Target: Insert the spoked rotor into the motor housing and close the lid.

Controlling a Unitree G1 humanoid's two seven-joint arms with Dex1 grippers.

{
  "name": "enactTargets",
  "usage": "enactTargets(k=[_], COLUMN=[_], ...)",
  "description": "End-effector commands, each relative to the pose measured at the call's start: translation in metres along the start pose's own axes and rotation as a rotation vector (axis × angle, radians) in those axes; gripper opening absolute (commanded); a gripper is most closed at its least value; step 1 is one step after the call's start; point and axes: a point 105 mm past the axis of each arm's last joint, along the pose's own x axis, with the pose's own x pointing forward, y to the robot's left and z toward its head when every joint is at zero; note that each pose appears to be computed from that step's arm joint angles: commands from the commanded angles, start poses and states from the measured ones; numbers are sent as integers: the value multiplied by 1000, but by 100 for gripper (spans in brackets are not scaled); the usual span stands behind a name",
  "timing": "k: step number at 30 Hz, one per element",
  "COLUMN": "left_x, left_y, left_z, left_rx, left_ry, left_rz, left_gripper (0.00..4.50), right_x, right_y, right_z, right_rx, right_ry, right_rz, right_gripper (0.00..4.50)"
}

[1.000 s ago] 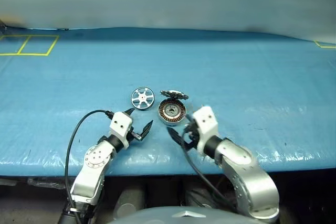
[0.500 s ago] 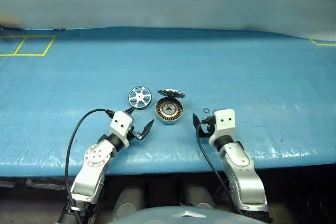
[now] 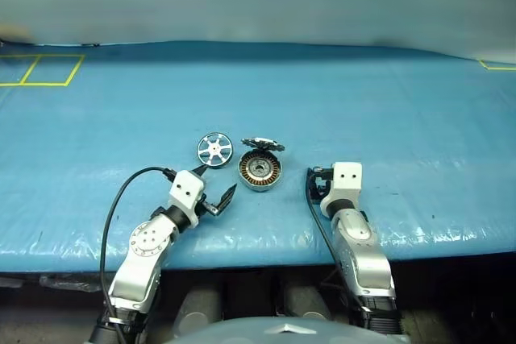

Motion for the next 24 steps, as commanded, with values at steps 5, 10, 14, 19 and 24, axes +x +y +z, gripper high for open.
enactTargets(k=[5, 10, 14, 19, 24], left_x=[2, 2, 2, 1, 2], left_y=[-5, -5, -4, -3, -3], left_z=[9, 9, 9, 9, 9], left_rx=[7, 7, 7, 9, 9], left_ry=[-31, -32, -29, -28, -33], left_rz=[-15, -11, -6, -1, -1], left_gripper=[450, 450, 450, 450, 450], right_x=[-2, -9, -24, -56, -68], right_y=[5, 14, 39, 81, 102], right_z=[-16, -13, 7, 44, 63], right_rx=[3, -12, -80, -231, -294], right_ry=[63, 62, 27, -23, -45], right_rz=[9, 62, 237, 594, 752], right_gripper=[116, 66, 66, 66, 66])
